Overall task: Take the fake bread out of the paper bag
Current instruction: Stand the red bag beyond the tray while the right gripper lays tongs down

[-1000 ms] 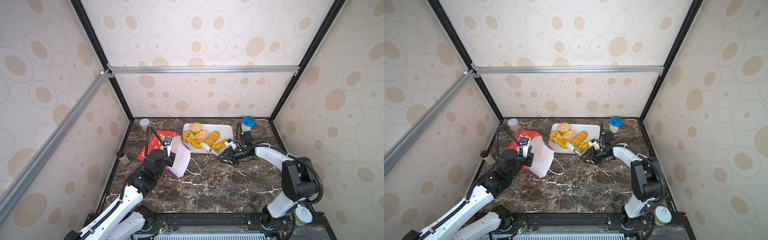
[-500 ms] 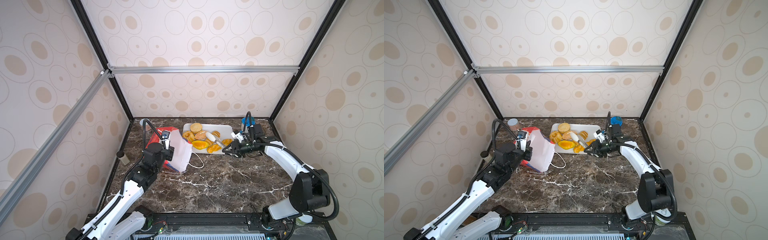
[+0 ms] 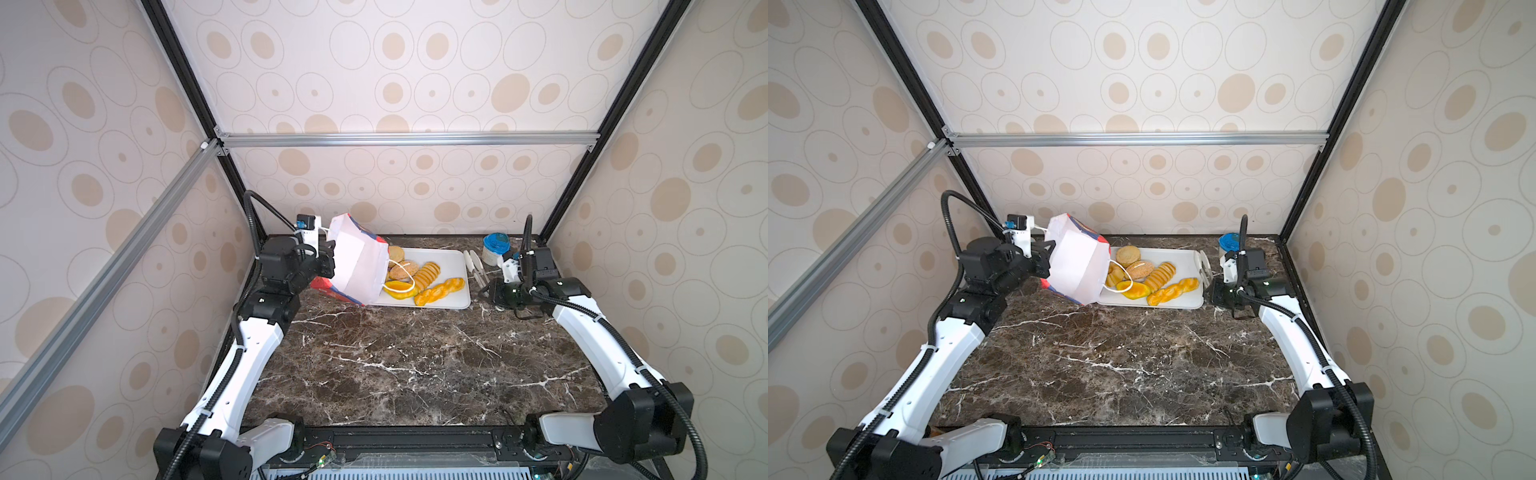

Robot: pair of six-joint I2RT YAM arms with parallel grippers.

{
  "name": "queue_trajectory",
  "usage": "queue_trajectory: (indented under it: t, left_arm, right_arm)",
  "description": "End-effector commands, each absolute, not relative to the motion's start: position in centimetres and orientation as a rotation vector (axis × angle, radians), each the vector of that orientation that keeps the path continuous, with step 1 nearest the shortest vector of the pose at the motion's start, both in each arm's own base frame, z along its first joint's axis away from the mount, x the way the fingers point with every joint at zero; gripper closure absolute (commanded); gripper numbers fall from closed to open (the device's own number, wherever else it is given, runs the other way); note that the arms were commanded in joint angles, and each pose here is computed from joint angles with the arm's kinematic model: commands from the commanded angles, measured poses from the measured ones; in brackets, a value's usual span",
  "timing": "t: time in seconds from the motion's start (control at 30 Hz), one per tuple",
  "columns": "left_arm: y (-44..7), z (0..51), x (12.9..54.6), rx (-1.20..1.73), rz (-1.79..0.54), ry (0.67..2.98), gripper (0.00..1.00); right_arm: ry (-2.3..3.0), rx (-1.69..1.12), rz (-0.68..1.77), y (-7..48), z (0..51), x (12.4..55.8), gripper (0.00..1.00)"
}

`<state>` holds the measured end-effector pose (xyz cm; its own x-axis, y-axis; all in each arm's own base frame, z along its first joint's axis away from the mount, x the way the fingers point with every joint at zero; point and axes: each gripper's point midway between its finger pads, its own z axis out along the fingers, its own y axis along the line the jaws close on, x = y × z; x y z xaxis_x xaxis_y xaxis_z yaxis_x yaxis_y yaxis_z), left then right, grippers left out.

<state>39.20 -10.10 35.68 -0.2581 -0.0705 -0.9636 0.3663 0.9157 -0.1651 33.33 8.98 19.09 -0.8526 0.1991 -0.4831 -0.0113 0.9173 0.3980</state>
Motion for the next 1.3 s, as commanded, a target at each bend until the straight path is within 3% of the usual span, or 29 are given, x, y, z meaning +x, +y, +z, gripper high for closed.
queue_trajectory:
  t: [0.0,0.33,0.53,0.77,1.0,1.27]
  left_arm:
    - [-11.5,37.1,39.7,0.238,-0.633,1.787,1.0]
    - [-8.0,39.0,45.9,0.045,-0.87,1.819,1.0]
    - [-6.5,37.3,49.1,-0.026,-0.95,1.883,1.0]
    - [-5.9,35.4,52.1,-0.056,-0.978,1.929,1.0]
    - [-5.3,34.0,53.7,-0.079,-0.992,1.944,1.0]
    - [-4.6,32.7,55.8,-0.111,-1.003,1.98,1.0]
  right_arm:
    - [2.583,0.155,0.263,5.7,16.0,33.1,0.7]
    - [2.705,0.254,0.149,3.2,8.2,34.2,0.7]
    - [2.771,0.268,0.112,2.7,5.4,35.5,0.7]
    - [2.841,0.27,0.052,2.0,3.1,36.0,0.59]
    - [2.857,0.25,0.01,1.6,2.7,36.4,0.27]
    - [2.817,0.223,0.02,1.7,5.7,36.3,0.18]
